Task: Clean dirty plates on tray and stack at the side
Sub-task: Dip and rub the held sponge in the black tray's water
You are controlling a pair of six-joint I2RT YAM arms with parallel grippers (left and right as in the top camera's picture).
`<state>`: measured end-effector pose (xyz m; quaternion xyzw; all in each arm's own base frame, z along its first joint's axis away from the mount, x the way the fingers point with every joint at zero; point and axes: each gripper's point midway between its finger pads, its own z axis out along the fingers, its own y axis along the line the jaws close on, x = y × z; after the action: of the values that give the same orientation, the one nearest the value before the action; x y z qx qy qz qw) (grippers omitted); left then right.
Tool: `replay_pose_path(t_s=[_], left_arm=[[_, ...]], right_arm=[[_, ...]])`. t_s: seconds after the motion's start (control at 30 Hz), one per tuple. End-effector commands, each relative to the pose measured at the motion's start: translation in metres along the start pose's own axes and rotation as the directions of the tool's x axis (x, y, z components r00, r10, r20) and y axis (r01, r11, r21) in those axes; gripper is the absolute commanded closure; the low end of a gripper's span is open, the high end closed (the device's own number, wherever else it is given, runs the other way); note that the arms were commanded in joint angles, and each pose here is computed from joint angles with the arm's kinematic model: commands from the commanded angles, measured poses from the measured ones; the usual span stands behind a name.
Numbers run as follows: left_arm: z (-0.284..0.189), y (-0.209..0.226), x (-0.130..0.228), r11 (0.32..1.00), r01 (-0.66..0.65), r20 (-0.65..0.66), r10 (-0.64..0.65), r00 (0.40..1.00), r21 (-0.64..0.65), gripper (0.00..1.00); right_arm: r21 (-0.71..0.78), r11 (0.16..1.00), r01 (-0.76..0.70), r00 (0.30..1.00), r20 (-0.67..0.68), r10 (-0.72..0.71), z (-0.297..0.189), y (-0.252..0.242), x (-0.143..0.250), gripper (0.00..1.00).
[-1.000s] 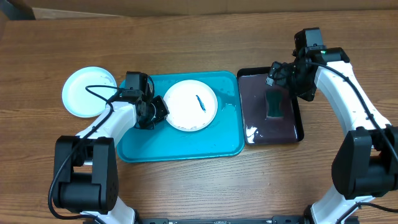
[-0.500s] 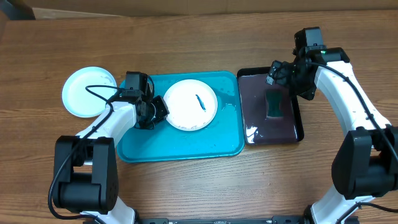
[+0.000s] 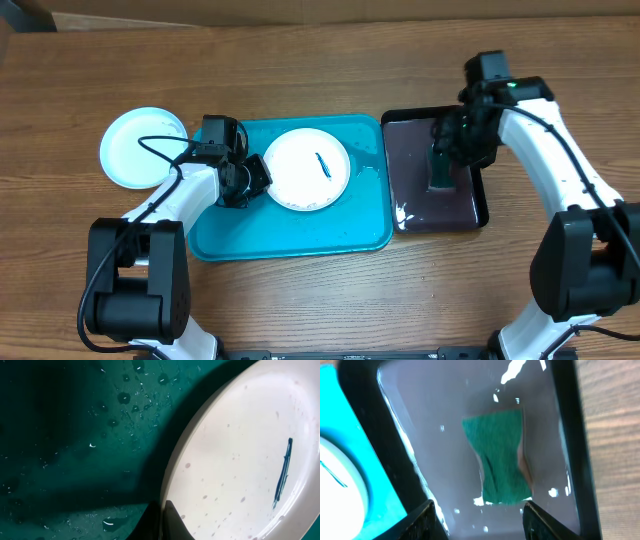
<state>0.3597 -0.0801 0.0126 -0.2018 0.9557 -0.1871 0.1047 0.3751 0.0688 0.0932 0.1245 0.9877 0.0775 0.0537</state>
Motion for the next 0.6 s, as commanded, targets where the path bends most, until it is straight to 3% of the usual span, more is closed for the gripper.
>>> replay_pose_path(t_s=[0.0, 0.57], left_arm=[[0.001, -0.002, -0.003, 1.0, -0.018, -0.002, 0.018, 1.0, 0.011, 0.96], [0.001, -0.002, -0.003, 1.0, -0.021, -0.002, 0.021, 1.0, 0.011, 0.96]], right_arm=[[0.139, 0.988, 0.061, 0.998, 0.021, -0.064, -0.002, -0.011, 0.008, 0.42], [0.137, 0.985, 0.101, 0.99, 0.086, -0.113, 0.08, -0.025, 0.027, 0.41]])
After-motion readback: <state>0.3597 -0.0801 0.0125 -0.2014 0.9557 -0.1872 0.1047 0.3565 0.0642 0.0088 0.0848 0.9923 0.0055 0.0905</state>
